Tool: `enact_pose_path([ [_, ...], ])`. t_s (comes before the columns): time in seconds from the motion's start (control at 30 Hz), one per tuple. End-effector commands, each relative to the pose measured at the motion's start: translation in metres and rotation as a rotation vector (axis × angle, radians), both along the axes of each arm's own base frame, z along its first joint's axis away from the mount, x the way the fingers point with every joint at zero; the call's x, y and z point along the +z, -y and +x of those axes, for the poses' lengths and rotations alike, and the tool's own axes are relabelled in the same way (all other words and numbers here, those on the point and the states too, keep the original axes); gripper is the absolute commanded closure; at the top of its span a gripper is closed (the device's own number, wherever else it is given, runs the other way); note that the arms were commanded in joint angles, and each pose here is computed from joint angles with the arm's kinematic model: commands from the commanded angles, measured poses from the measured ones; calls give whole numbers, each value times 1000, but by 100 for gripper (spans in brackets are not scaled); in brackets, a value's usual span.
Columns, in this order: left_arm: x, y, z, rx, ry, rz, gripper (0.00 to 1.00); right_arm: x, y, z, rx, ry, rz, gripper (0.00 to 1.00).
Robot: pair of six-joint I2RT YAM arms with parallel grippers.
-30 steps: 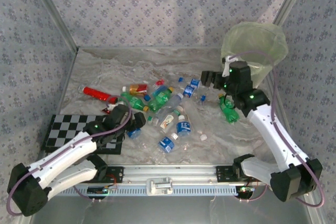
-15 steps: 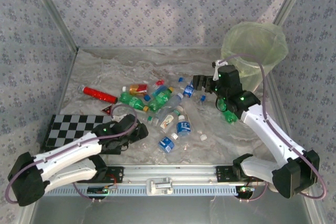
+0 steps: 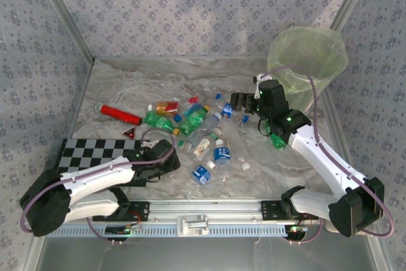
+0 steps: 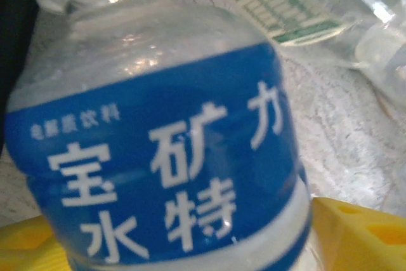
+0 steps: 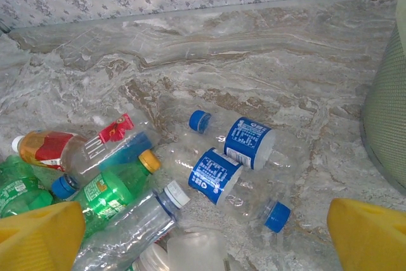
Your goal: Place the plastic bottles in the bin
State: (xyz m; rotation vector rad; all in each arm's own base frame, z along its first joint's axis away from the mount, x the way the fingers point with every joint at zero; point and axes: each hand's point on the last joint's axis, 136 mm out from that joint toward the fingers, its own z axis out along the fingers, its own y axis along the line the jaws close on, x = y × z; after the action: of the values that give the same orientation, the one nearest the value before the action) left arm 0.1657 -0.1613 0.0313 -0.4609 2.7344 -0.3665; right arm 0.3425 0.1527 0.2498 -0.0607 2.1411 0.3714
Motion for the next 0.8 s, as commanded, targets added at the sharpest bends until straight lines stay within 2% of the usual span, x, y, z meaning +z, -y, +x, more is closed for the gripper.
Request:
enact_pose_path([
  [0.0, 5, 2, 2, -6, 28, -12, 29, 11, 3, -1, -20, 23, 0, 0],
  [0.13, 17, 1, 4, -6, 60, -26, 42, 12, 3, 0, -20, 28, 1, 0],
  [0.3, 52, -7, 15, 16, 170, -41, 43, 13, 0, 0, -7, 33, 2, 0],
  [0.47, 100, -15, 34, 26, 355, -49, 45, 13, -14, 0, 55, 26, 43, 0],
  [0.6, 147, 8, 55, -119, 563, -77, 45, 18, -40, -5, 187, 25, 117, 0],
  [0.77, 189, 45, 67, -313, 732, -110, 45, 35, -75, -17, 372, 22, 254, 0],
])
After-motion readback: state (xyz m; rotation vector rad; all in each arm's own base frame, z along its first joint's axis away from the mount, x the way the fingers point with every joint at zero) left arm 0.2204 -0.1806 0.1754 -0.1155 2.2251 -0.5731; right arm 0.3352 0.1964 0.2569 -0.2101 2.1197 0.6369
